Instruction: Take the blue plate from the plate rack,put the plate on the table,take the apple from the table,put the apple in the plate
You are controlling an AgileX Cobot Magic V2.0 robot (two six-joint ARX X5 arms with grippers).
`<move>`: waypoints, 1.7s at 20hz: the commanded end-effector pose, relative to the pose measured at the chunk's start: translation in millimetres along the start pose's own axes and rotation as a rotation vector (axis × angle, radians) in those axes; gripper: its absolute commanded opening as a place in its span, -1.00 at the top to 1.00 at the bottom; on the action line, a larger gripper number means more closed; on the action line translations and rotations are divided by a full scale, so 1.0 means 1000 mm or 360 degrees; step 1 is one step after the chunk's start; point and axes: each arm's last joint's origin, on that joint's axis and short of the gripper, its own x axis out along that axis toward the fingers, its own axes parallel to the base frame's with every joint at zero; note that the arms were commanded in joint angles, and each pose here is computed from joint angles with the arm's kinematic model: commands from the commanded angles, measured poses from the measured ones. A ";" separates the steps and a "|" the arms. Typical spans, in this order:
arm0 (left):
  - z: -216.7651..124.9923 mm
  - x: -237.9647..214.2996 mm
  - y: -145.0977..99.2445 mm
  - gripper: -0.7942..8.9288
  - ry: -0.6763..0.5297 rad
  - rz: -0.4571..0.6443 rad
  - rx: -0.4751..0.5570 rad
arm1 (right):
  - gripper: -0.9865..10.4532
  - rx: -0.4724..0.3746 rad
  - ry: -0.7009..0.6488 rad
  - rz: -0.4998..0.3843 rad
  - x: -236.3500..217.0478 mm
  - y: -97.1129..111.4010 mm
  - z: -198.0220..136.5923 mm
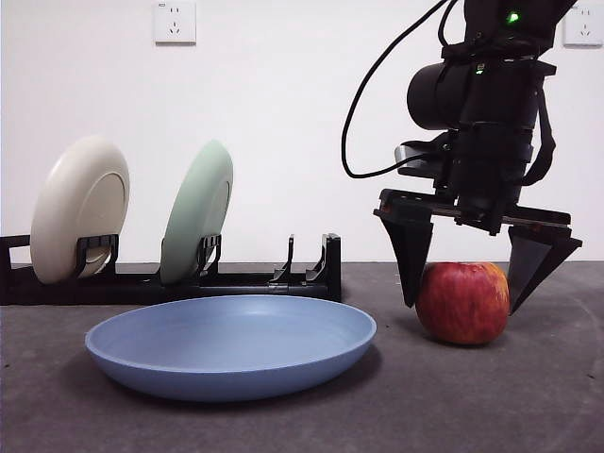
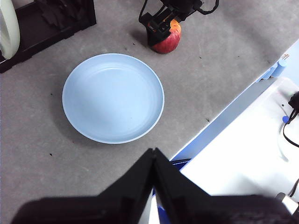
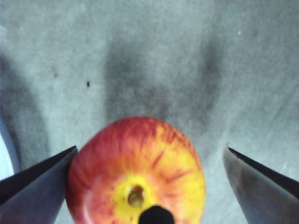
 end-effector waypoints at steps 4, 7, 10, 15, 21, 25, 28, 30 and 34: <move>0.000 -0.001 0.001 0.85 -0.0005 0.0014 -0.0014 | 0.78 0.0030 0.0077 -0.0001 0.003 0.001 -0.004; -0.001 -0.001 0.001 0.85 0.0002 0.0017 -0.0013 | 0.78 0.0030 0.0103 -0.0007 0.001 0.002 -0.005; -0.003 -0.001 0.002 0.85 0.0035 0.0030 -0.0006 | 0.78 0.0030 0.0152 -0.0027 -0.017 0.002 -0.006; -0.003 -0.001 0.002 0.85 0.0042 0.0034 -0.0014 | 0.77 -0.0054 0.0018 0.0157 -0.069 0.032 -0.002; -0.003 -0.001 0.002 0.85 0.0042 0.0035 -0.0014 | 0.75 -0.0303 -0.0209 0.0334 -0.078 0.113 -0.010; -0.003 -0.001 0.002 0.85 0.0044 0.0035 -0.0015 | 0.59 -0.0411 -0.0421 0.0346 -0.083 0.163 -0.025; -0.003 -0.001 0.002 0.85 0.0047 0.0030 -0.0033 | 0.60 -0.0487 -0.0492 0.0238 -0.080 0.182 -0.036; -0.004 -0.001 0.002 0.85 0.0048 0.0030 -0.0035 | 0.60 -0.0502 -0.0445 0.0200 -0.071 0.185 -0.037; -0.004 -0.001 0.002 0.85 0.0054 0.0019 -0.0040 | 0.60 -0.0515 -0.0306 0.0135 -0.037 0.190 -0.035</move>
